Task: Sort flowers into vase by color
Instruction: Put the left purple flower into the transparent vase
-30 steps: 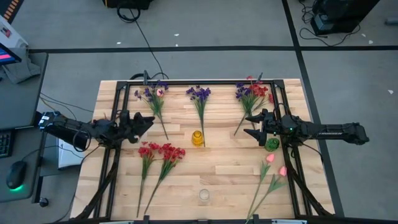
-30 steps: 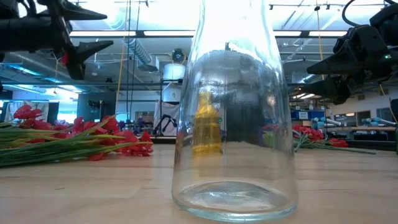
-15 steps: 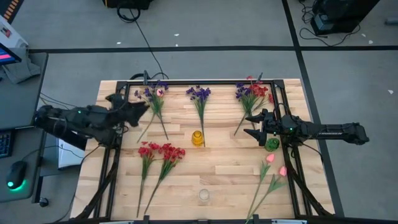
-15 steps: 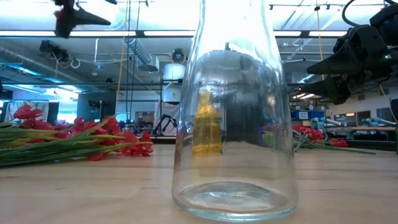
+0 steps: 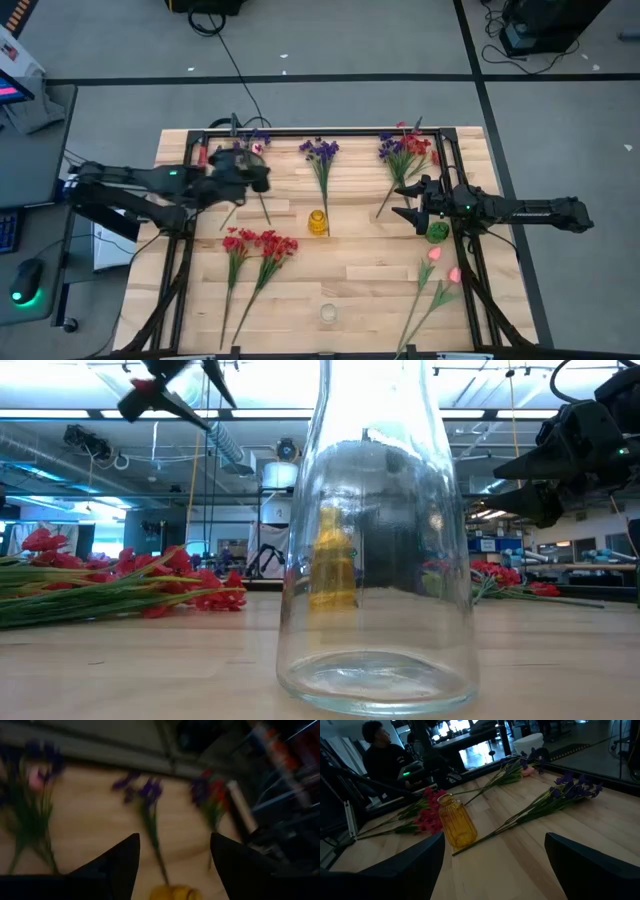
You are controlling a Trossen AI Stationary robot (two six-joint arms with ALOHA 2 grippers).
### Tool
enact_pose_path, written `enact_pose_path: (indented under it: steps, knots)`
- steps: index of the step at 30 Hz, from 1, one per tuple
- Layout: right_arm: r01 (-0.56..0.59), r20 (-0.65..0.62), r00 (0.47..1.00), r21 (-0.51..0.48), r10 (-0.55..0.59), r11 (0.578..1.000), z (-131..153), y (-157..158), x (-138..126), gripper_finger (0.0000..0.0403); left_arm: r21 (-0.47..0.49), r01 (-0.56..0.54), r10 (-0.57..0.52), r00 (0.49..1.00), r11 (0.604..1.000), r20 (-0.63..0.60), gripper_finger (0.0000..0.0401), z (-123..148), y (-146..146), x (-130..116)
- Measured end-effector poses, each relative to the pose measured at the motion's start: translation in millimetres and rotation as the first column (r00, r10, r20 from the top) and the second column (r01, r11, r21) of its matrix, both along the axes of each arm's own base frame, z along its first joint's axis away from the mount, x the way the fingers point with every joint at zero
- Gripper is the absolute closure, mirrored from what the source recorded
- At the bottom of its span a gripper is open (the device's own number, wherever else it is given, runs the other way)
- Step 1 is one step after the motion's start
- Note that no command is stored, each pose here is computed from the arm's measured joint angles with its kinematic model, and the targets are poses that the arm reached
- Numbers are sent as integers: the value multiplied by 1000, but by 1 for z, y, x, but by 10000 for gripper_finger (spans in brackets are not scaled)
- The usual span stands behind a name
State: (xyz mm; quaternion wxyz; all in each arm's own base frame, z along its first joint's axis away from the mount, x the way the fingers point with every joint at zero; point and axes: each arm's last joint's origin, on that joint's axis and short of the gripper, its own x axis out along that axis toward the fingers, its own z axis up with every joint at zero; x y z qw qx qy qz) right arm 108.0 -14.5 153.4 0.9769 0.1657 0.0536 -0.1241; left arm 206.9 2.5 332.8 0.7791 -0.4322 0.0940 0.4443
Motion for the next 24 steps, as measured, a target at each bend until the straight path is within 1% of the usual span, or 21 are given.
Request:
enact_pose_path:
  steps: [2, 5, 8, 11, 13, 15, 17, 20, 22, 24]
  knots:
    - [0, 9, 1000, -1, 0, 1000, 1, 0, 0, 51, -68, 3, -8, 997, 998, -76, 169, -6, 5, 12]
    - [1, 35, 999, 6, -1, 1000, 3, 0, 0, 51, -146, -15, -15, 979, 989, -201, 191, -10, 13, 22]
    - [-17, 73, 997, 87, 10, 996, 5, 1, 1, 51, -216, -49, -14, 959, 975, -283, 209, -15, 24, 28]
    - [-4, 122, 992, 165, -17, 986, 8, 0, 1, 51, -284, -82, -13, 949, 955, -317, 219, -20, 36, 30]
    - [12, 180, 982, 267, -62, 964, 12, 0, 1, 51, -301, -120, 9, 938, 946, -345, 223, -23, 43, 28]
    - [16, 241, 964, 371, -113, 928, 16, -1, 1, 51, -308, -171, 47, 927, 936, -372, 226, -25, 51, 24]
    - [14, 281, 947, 451, -156, 893, 19, -2, 0, 51, -312, -233, 91, 907, 921, -410, 228, -27, 59, 18]
    - [-21, 349, 916, 536, -198, 844, 24, -2, 0, 51, -320, -303, 139, 884, 897, -447, 229, -28, 69, 10]
    - [-55, 398, 890, 581, -224, 812, 29, -3, -1, 51, -332, -327, 152, 876, 884, -458, 229, -29, 75, 7]
    - [-72, 459, 851, 583, -255, 809, 35, -4, -2, 51, -354, -311, 135, 886, 882, -443, 229, -35, 80, 8]
